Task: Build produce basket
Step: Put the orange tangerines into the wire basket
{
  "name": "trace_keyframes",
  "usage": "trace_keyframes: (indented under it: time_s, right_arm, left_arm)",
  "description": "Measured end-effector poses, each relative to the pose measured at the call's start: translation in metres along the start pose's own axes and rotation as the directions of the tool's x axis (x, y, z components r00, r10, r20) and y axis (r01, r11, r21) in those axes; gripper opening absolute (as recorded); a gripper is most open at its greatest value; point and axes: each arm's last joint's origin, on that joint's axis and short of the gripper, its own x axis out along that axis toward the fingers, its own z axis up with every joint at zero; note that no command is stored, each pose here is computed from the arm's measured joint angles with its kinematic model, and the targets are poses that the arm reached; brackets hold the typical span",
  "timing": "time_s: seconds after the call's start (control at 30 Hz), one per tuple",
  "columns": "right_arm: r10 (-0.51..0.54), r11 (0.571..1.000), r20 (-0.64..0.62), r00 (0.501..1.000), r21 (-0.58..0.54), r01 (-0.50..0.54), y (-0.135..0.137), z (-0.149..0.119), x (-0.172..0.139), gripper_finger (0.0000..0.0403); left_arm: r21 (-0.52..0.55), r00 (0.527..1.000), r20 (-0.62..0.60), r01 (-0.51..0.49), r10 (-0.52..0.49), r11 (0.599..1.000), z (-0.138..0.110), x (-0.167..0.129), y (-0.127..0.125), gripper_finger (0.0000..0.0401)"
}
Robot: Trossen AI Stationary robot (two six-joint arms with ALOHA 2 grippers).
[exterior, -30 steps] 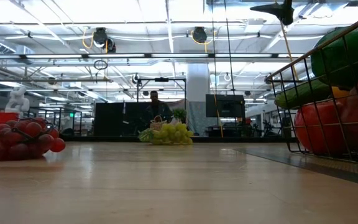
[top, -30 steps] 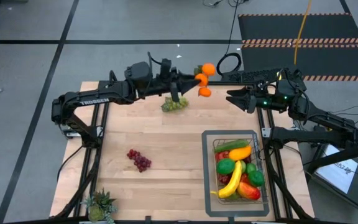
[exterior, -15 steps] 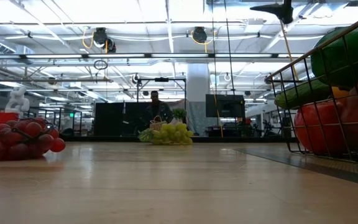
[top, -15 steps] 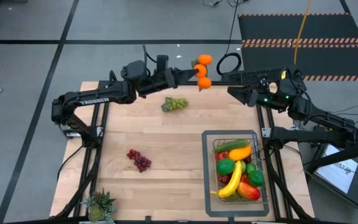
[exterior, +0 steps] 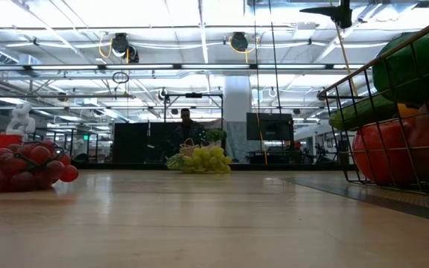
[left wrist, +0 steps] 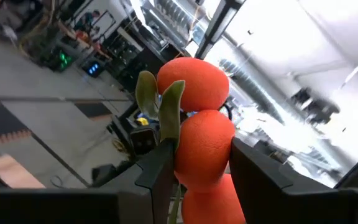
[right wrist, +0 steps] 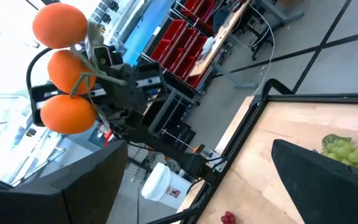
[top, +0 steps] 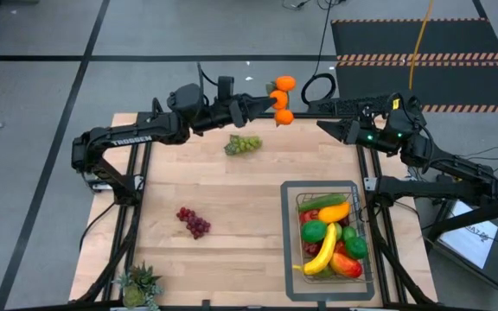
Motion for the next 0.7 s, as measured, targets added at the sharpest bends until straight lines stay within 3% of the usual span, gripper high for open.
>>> trace_keyframes:
  time_s: [0.2, 0.37, 0.5, 0.7]
  right_arm:
    - [0.0, 1.0, -0.001, 1.0, -0.017, 0.0, -0.0001, -0.0001, 0.0001, 0.0392]
    - [0.005, 0.997, -0.009, 1.0, -0.076, -0.005, 0.0001, -0.0003, 0.0001, 0.0392]
    - [0.02, 0.982, -0.031, 0.999, -0.186, -0.025, 0.0005, -0.0009, 0.0001, 0.0392]
    - [0.049, 0.959, -0.064, 0.997, -0.277, -0.065, 0.0017, -0.0016, 0.0, 0.0392]
  left_arm:
    - [0.197, 1.0, 0.001, 0.002, -0.002, 0.98, 0.0002, 0.0, -0.0002, 0.0145]
    - [0.38, 1.0, -0.003, 0.008, -0.007, 0.925, -0.0017, 0.0002, -0.002, 0.0145]
    - [0.57, 1.0, -0.008, 0.02, -0.018, 0.821, -0.0043, 0.0004, -0.005, 0.0145]
    - [0.797, 1.0, -0.015, 0.027, -0.025, 0.604, -0.0063, 0.0006, -0.007, 0.0145]
